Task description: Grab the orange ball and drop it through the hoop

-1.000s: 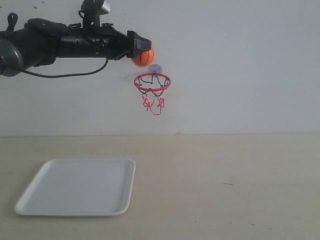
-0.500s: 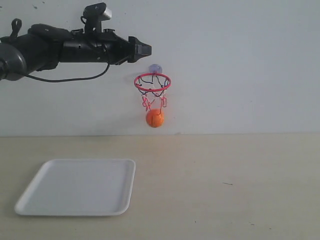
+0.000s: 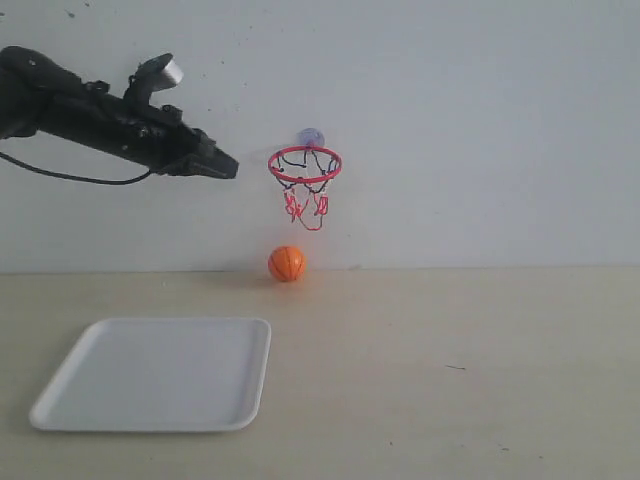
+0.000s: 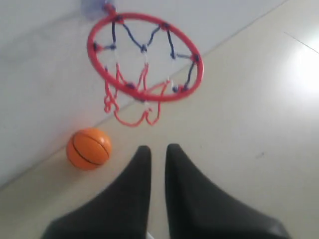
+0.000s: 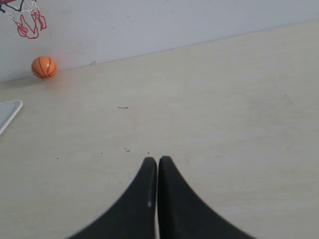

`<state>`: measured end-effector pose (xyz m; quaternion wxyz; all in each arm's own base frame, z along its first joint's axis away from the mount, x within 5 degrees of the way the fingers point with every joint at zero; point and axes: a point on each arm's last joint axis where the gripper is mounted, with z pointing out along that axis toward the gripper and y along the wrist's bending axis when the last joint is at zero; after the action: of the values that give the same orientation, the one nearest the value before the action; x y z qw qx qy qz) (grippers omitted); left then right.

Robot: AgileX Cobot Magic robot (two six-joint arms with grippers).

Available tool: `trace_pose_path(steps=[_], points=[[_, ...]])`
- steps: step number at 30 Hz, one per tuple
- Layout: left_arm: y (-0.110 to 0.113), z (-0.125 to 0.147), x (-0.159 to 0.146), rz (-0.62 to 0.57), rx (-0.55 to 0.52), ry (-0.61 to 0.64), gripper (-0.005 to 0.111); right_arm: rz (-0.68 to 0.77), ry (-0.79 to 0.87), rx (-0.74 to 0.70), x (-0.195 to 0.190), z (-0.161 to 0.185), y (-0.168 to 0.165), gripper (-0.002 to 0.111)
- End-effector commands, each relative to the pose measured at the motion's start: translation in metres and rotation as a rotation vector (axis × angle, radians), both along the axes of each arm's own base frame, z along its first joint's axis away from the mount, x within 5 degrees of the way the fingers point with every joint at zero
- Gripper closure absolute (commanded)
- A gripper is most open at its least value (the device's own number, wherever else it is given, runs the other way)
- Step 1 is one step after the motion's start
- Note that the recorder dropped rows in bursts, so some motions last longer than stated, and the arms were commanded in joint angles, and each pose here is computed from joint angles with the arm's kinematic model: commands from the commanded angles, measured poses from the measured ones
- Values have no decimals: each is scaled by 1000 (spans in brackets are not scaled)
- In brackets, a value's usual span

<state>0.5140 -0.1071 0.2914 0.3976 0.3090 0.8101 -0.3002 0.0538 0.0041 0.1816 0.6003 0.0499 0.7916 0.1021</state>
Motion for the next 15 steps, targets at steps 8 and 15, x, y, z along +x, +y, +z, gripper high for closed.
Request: trace_pose_path(steps=[8,15], points=[[49,-10,-47,42,-86,341,103,0,-18,-13,0,2,0,108],[64,-15,-157,130,-90,448,103,0,-18,-13,0,2,0,108]])
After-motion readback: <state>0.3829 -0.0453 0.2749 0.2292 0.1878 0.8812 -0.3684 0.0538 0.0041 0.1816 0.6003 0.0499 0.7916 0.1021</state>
